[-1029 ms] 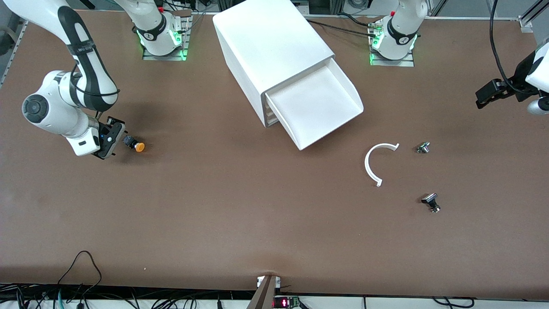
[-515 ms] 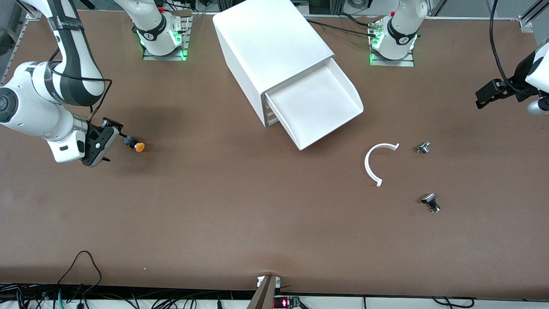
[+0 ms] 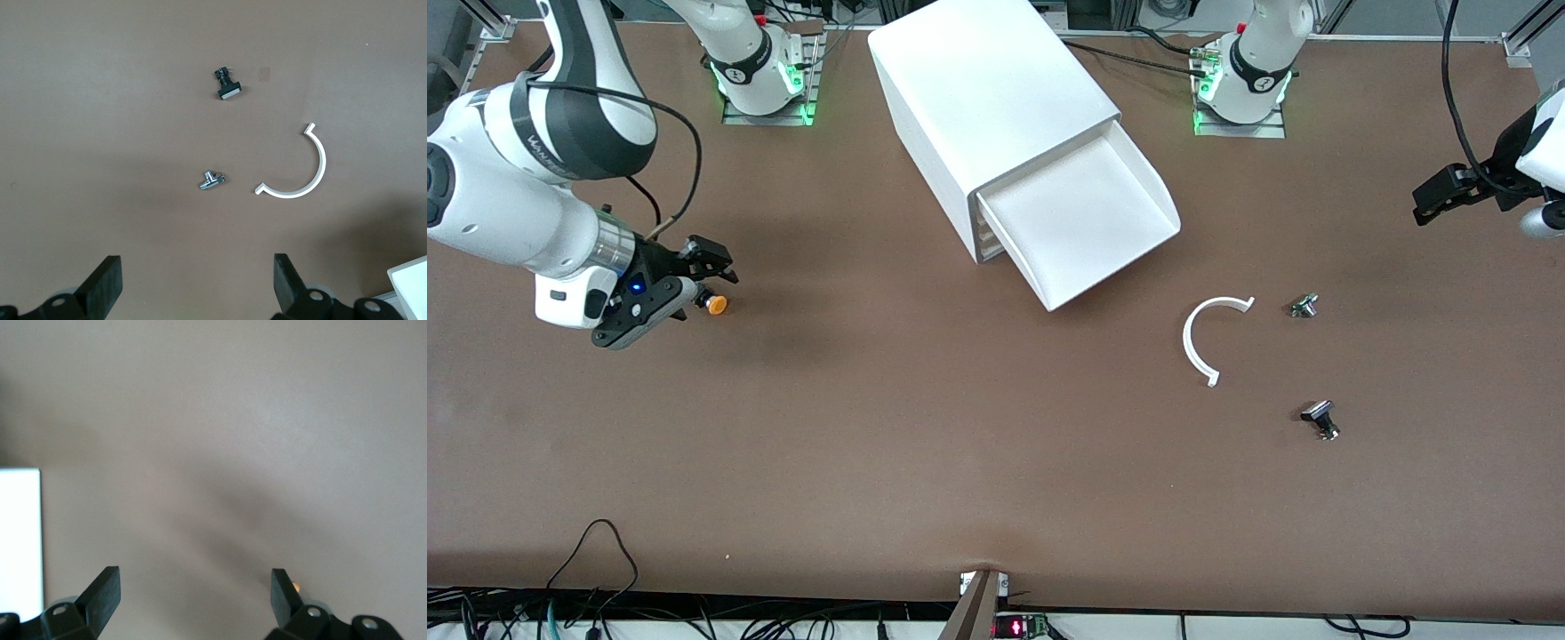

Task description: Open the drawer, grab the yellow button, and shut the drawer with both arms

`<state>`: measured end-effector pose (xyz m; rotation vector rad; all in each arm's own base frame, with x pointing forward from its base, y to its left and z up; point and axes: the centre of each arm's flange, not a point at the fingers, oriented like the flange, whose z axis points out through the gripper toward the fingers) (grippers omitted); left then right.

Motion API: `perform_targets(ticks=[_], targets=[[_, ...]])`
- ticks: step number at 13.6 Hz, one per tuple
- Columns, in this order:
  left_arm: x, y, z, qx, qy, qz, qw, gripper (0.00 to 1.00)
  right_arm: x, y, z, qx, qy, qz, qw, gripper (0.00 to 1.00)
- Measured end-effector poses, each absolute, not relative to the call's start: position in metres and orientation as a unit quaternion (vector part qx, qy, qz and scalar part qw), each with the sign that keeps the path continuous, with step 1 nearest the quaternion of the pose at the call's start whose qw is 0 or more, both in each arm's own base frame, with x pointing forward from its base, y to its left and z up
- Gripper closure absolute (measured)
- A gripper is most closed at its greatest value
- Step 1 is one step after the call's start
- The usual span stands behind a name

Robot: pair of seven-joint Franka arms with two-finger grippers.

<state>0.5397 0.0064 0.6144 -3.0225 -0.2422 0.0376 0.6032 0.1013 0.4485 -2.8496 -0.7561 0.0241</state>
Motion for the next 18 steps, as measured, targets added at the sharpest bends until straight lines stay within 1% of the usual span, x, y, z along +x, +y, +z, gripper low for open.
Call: perform_targets(ticks=[2, 6, 8, 12, 15, 18], targets=[[0.540, 0.006, 0.614, -0.995, -0.079, 0.013, 0.055, 0.00, 0.604, 0.102, 0.456, -0.966, -0.243, 0.011, 0.092, 0.00], [0.540, 0.006, 0.614, -0.995, -0.079, 0.013, 0.055, 0.00, 0.610, 0.069, 0.467, -0.969, -0.245, 0.017, 0.019, 0.00], [0.540, 0.005, 0.614, -0.995, -0.079, 0.013, 0.055, 0.00, 0.612, 0.042, 0.476, -0.973, -0.230, 0.013, -0.002, 0.00], [0.540, 0.005, 0.614, -0.995, -0.079, 0.013, 0.055, 0.00, 0.604, 0.005, 0.510, -0.980, -0.199, -0.004, -0.015, 0.00], [0.541, 0.005, 0.612, -0.995, -0.079, 0.014, 0.054, 0.00, 0.597, 0.002, 0.536, -0.981, -0.195, 0.001, -0.016, 0.00], [0.541, 0.005, 0.611, -0.995, -0.079, 0.015, 0.054, 0.00, 0.594, 0.002, 0.550, -0.981, -0.193, 0.012, -0.014, 0.00]])
